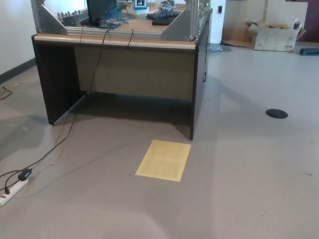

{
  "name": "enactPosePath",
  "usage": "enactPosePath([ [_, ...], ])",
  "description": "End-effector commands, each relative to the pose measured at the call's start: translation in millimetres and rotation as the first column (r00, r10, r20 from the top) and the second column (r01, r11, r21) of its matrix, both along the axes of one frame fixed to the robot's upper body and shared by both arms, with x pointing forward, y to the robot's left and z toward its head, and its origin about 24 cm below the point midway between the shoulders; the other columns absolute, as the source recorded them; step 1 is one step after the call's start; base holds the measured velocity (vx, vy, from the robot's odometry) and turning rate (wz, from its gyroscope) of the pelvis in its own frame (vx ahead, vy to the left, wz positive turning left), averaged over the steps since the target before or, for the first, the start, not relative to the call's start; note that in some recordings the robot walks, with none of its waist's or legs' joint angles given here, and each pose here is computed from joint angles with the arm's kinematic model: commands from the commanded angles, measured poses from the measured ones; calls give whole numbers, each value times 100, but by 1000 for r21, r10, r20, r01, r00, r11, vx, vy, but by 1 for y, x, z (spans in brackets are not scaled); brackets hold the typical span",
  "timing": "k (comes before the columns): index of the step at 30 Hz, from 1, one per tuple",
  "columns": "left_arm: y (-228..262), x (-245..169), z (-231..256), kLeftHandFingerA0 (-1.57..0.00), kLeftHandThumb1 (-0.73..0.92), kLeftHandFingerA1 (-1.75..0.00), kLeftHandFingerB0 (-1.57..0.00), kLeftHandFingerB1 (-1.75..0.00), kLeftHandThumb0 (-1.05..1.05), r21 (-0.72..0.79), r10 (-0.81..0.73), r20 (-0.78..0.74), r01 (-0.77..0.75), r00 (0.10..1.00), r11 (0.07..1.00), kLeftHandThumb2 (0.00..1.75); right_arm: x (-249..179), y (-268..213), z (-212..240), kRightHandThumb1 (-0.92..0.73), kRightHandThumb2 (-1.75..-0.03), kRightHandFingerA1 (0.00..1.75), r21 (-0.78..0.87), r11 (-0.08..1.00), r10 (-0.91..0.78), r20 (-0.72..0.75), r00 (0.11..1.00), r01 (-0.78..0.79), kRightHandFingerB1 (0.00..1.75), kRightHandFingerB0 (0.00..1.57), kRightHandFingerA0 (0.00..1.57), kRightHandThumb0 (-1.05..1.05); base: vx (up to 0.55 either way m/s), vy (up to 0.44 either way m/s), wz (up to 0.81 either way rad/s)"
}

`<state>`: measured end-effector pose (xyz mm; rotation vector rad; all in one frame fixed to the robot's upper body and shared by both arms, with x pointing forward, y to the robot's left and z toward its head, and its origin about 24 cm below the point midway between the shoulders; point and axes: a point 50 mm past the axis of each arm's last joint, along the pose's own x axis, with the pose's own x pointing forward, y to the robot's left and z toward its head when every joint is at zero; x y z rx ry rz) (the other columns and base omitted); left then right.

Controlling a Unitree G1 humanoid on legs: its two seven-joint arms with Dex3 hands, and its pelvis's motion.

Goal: A person hands over a black lunchbag to the robot and the robot uses its left hand to grab the strips of the lunchbag, the gives it back to the person.

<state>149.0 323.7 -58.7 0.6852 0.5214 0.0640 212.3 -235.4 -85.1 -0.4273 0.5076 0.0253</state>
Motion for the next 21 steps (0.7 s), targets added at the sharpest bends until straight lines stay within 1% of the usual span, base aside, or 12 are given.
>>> enactPosePath([
  [1,7,22,56,-6,33,-50,-6,-49,-33,-5,-117,395,130,911,992,92,14,1,24,-72,-62,47,3,998,57,239,969,-59,42,45,51,-59,0,0,0],
  [3,6,34,73,-6,32,-50,-6,-49,-33,23,-138,460,143,877,989,91,15,1,24,-72,-62,47,6,998,57,241,969,-60,42,45,51,-58,0,0,0],
  [4,5,39,81,-21,57,-31,-18,-28,-65,35,-154,483,157,862,987,58,14,1,24,-72,-62,46,4,998,59,242,969,-61,42,45,52,-58,0,0,0],
  [5,4,45,92,0,31,-48,0,-46,-35,41,-173,509,177,843,983,90,14,1,23,-71,-61,46,0,998,60,243,968,-61,41,45,52,-59,0,0,0],
  [8,-6,67,135,0,33,-49,0,-47,-35,110,-278,598,266,752,958,91,15,2,23,-72,-61,47,2,998,60,250,966,-63,42,45,52,-58,0,0,0],
  [9,-9,71,146,-2,46,-33,-8,-35,-71,134,-304,612,283,730,950,81,15,3,24,-72,-61,47,2,998,64,252,966,-66,42,45,52,-57,0,0,0],
  [13,-31,88,203,-1,56,-24,-7,-25,-65,285,-446,665,349,599,893,57,14,3,23,-72,-62,45,-1,997,71,246,967,-73,41,45,51,-58,0,0,0],
  [17,-55,98,250,0,43,-19,-5,-22,-65,357,-515,722,388,462,850,80,15,2,23,-72,-61,46,-5,998,68,251,966,-69,41,46,52,-58,0,0,0],
  [18,-61,100,260,-2,55,-24,-5,-24,-64,372,-523,734,388,433,843,57,15,1,23,-72,-61,46,1,998,64,253,965,-66,41,46,52,-58,0,0,0],
  [19,-68,102,273,-1,42,-20,-4,-21,-64,393,-542,742,398,396,829,81,16,2,23,-58,-99,60,2,998,62,252,966,-64,52,33,47,-57,0,0,0],
  [20,-74,103,283,-1,43,-16,-4,-19,-66,411,-556,742,400,375,819,81,16,2,24,-58,-99,60,-5,998,69,254,965,-70,52,33,47,-56,0,0,0],
  [21,-79,105,292,-1,42,-15,-4,-19,-66,427,-569,742,404,355,809,80,16,2,24,-72,-61,46,-7,997,70,253,965,-71,42,46,52,-57,0,0,0],
])
